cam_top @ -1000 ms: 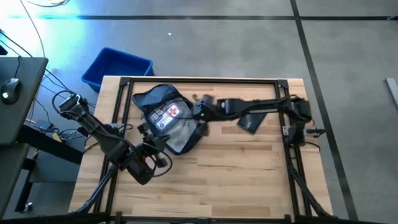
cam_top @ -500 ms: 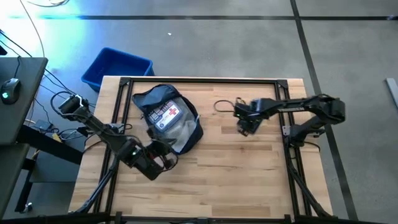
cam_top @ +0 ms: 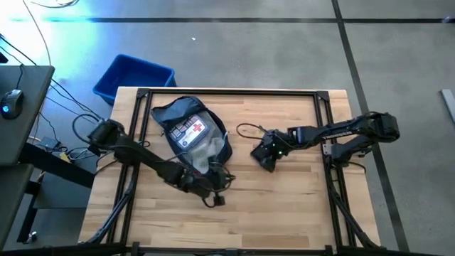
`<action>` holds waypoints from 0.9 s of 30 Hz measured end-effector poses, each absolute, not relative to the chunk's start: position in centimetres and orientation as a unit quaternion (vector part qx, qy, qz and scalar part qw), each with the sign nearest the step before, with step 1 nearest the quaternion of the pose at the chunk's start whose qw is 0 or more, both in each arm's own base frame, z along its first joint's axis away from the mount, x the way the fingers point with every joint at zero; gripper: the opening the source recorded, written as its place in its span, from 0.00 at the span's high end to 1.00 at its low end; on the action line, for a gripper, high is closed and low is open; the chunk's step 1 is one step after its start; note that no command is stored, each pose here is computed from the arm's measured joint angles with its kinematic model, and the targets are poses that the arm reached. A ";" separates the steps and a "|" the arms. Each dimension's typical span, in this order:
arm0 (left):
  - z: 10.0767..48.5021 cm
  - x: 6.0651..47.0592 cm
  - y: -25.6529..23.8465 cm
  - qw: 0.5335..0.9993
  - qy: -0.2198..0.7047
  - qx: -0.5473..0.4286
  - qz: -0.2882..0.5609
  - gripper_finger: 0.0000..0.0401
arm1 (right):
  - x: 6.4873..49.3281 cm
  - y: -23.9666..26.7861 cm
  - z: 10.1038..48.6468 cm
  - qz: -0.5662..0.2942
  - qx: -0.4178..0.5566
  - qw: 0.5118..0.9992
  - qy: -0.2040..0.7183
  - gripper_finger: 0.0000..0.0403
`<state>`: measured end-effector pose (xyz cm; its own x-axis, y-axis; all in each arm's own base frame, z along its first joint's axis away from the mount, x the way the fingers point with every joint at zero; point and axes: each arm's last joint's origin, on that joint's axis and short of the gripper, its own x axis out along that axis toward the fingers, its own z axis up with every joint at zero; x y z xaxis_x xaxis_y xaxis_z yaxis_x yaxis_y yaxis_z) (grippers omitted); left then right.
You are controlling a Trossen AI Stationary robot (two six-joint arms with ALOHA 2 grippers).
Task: Unpack backpack
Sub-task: Put the tablet into the transparent bag pack
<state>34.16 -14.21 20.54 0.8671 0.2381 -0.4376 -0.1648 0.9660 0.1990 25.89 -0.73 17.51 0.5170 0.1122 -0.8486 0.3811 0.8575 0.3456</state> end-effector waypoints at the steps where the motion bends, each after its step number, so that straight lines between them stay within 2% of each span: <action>1: 20.0 34.5 -14.2 0.961 0.243 0.081 0.099 1.00 | 26.1 -0.6 18.0 -0.074 0.247 0.837 0.483 0.35; 6: 17.6 36.5 -14.5 0.958 0.267 0.081 0.064 1.00 | 25.5 -2.3 19.6 -0.087 0.224 0.828 0.507 0.35; 10: 15.8 38.3 -14.1 0.955 0.278 0.099 0.037 1.00 | 23.4 -6.3 18.8 -0.146 0.243 0.790 0.544 0.35; 18: 12.7 41.7 -10.9 0.937 0.312 0.152 0.037 1.00 | 18.1 -13.4 16.1 -0.209 0.364 0.747 0.516 0.35; 22: 11.4 43.1 -8.4 0.931 0.327 0.155 0.040 1.00 | 16.6 -14.7 15.0 -0.186 0.425 0.734 0.496 0.35; 27: 10.0 43.7 -6.3 0.930 0.345 0.124 0.028 1.00 | 16.4 -15.3 13.1 -0.168 0.454 0.714 0.507 0.35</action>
<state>43.70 -6.33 10.00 0.7609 0.1376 -0.6340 0.0329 0.9678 0.2496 16.36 -15.33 13.11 0.4298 0.2202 -0.8757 0.6994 0.5322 0.4771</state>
